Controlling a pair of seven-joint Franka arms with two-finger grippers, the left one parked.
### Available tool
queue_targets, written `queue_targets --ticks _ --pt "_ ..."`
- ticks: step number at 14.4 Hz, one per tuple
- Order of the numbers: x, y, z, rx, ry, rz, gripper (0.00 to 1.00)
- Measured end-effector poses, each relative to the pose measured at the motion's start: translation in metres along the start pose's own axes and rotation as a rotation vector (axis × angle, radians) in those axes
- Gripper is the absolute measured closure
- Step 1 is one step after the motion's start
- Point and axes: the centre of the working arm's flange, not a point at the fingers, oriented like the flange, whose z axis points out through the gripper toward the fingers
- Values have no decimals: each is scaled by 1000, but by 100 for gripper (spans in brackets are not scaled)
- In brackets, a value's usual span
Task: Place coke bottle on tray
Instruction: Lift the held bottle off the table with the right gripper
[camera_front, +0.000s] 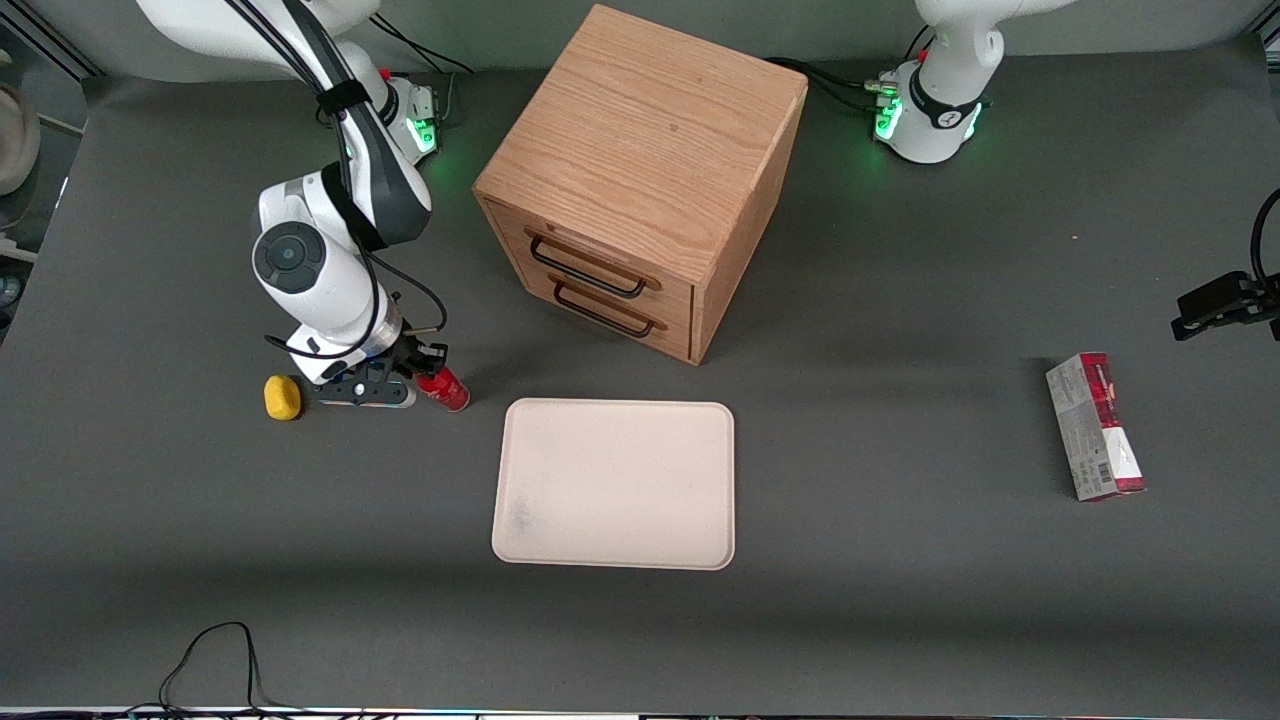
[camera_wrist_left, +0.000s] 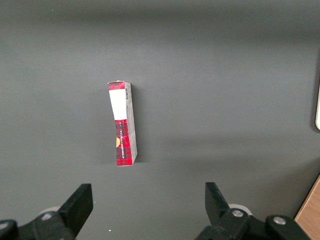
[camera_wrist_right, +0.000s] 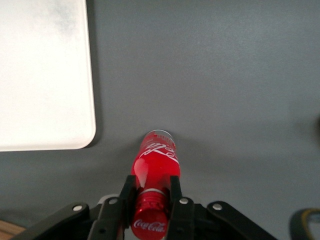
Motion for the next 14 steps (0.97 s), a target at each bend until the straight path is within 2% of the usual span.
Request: queue_targets --ticks 4,8,14 --pt "19 -7 -71 -11 -26 2 69" --pt "23 -5 -169 -19 -52 8 69" --pt "12 9 -281 52 -54 20 69"
